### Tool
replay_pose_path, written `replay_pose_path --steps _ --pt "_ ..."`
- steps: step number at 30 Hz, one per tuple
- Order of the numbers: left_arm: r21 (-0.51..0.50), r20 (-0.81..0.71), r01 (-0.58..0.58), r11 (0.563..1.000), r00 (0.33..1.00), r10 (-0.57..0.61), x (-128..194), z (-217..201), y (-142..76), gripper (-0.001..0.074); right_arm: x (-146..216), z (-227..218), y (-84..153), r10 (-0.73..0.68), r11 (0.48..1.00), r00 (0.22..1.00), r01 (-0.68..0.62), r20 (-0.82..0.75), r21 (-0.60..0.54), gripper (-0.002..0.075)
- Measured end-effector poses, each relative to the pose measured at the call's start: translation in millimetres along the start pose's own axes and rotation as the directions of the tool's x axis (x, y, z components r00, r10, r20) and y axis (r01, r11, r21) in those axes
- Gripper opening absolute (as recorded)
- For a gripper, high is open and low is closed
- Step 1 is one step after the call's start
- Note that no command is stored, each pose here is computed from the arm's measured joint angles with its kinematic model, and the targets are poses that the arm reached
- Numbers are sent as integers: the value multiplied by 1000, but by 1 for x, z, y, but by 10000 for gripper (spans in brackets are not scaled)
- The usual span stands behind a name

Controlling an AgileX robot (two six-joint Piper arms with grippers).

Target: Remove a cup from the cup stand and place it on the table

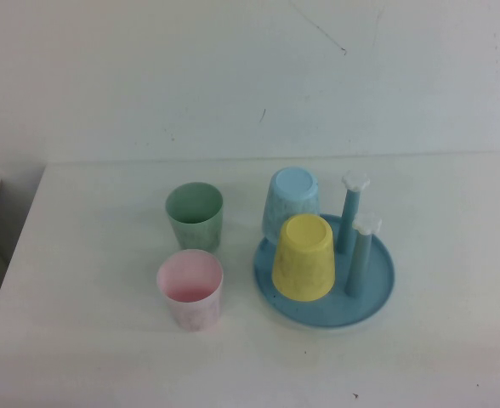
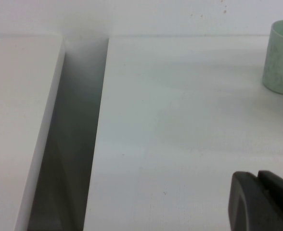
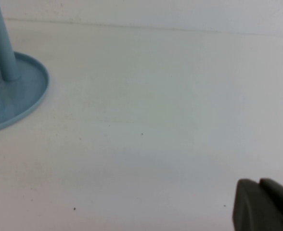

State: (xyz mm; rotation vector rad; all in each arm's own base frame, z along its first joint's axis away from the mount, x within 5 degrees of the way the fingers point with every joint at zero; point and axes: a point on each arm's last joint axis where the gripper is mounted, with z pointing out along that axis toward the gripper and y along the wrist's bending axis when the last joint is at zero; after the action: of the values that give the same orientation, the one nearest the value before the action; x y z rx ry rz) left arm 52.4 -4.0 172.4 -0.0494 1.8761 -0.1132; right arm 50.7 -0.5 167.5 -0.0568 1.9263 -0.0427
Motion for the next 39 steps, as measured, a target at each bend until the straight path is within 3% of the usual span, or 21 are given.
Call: replay_pose_path --steps 24,31,39 --pt "0 0 0 1000 1000 0 0 0 0 -3 0 0 -1 -13 1000 1000 13 0 6 -4" --pt "-27 -1 -91 996 996 91 0 0 2 -3 0 0 -1 -15 1000 1000 15 2 7 -4" --pt "-27 80 -92 995 992 94 -6 0 2 -3 -2 0 -1 -18 1000 999 18 28 9 -4"
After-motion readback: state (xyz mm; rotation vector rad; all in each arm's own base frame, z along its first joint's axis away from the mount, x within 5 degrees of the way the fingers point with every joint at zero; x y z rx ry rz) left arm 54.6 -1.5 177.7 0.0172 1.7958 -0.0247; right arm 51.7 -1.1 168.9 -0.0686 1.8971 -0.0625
